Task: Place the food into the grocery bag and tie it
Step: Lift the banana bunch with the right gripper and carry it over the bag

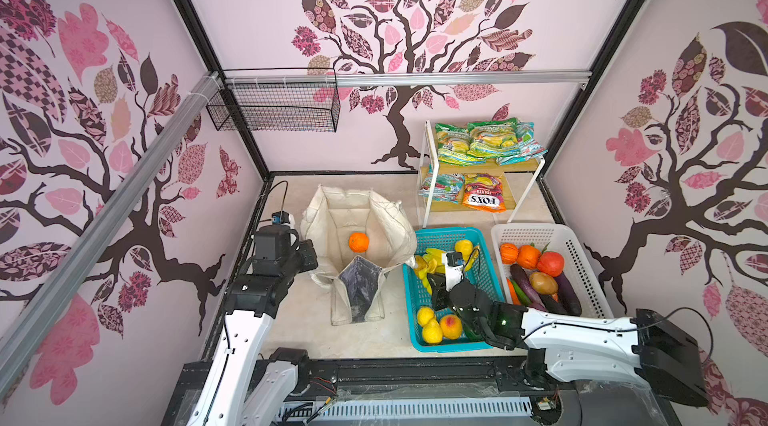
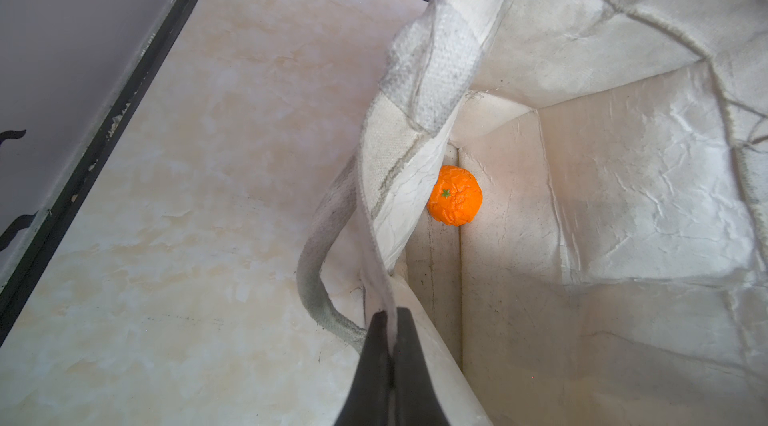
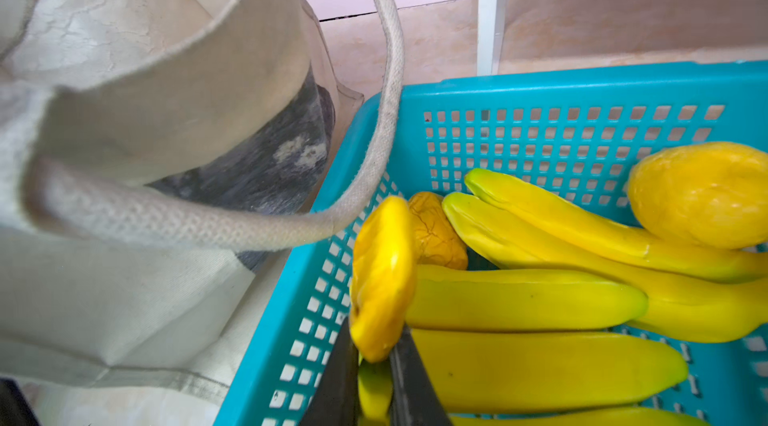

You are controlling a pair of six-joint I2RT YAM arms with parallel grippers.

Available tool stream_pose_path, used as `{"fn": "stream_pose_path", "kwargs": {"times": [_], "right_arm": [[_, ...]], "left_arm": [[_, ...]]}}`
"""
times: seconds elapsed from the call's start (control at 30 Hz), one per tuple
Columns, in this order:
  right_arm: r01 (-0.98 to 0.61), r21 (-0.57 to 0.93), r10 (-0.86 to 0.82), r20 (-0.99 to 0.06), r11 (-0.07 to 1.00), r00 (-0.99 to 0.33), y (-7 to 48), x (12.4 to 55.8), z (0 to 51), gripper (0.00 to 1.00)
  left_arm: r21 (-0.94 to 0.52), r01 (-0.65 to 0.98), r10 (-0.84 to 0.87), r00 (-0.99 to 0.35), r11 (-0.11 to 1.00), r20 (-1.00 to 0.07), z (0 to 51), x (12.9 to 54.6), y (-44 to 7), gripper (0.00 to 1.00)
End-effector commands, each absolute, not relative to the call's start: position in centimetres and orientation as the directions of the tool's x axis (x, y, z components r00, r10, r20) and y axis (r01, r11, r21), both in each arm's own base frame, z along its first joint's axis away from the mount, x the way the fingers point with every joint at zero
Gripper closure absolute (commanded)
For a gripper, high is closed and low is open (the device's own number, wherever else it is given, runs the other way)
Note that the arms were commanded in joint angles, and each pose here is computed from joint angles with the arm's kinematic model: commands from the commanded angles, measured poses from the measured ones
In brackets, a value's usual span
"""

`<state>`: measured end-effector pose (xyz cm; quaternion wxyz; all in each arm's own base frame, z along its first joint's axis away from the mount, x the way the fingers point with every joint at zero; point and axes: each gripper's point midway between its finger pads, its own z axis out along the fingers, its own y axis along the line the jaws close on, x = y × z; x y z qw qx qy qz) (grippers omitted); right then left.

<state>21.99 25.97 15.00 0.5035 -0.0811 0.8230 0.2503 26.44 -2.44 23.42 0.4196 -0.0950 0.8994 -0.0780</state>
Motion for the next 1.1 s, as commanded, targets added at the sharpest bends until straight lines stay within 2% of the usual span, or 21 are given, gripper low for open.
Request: {"fn": "stream_pose_path", "kwargs": {"times": [0.0,0.33,0.53,0.67,0.87,1.07], "right_arm": [[-0.458,0.378,0.148,-0.875,0.805,-0.462,26.7,21.1,17.9,0.88],[-0.515,0.434,0.218,-0.877,0.739,-0.427,24.9,19.4,22.8,0.91],[-0.527,0.368,0.180,-0.910,0.766,-0.374,23.5,19.3,26.1,0.91],[-0.570,0.294,0.143,-0.945,0.767,-0.295,23.5,19.3,30.4,0.91],[-0.713,0.143,-0.053,-0.968,0.686,-0.246,28.8,19.1,34.2,0.91],[-0.807,0.161,-0.129,-0.951,0.569,-0.281,36.3,19.6,35.9,0.92]], "left_arm": [[-0.216,-0.091,-0.223,-0.643,0.972,-0.733,22.8,26.2,-2.6,1.00],[-0.208,-0.101,-0.223,-0.646,0.973,-0.730,22.7,26.3,-2.5,1.00],[-0.203,-0.111,-0.226,-0.638,0.973,-0.736,22.8,26.1,-2.2,1.00],[-0.199,-0.111,-0.223,-0.641,0.974,-0.735,22.8,26.2,-2.2,1.00],[-0.212,-0.090,-0.219,-0.647,0.973,-0.731,22.8,26.2,-2.6,1.00],[-0.231,-0.066,-0.219,-0.636,0.971,-0.740,23.1,26.0,-3.1,1.00]]}}
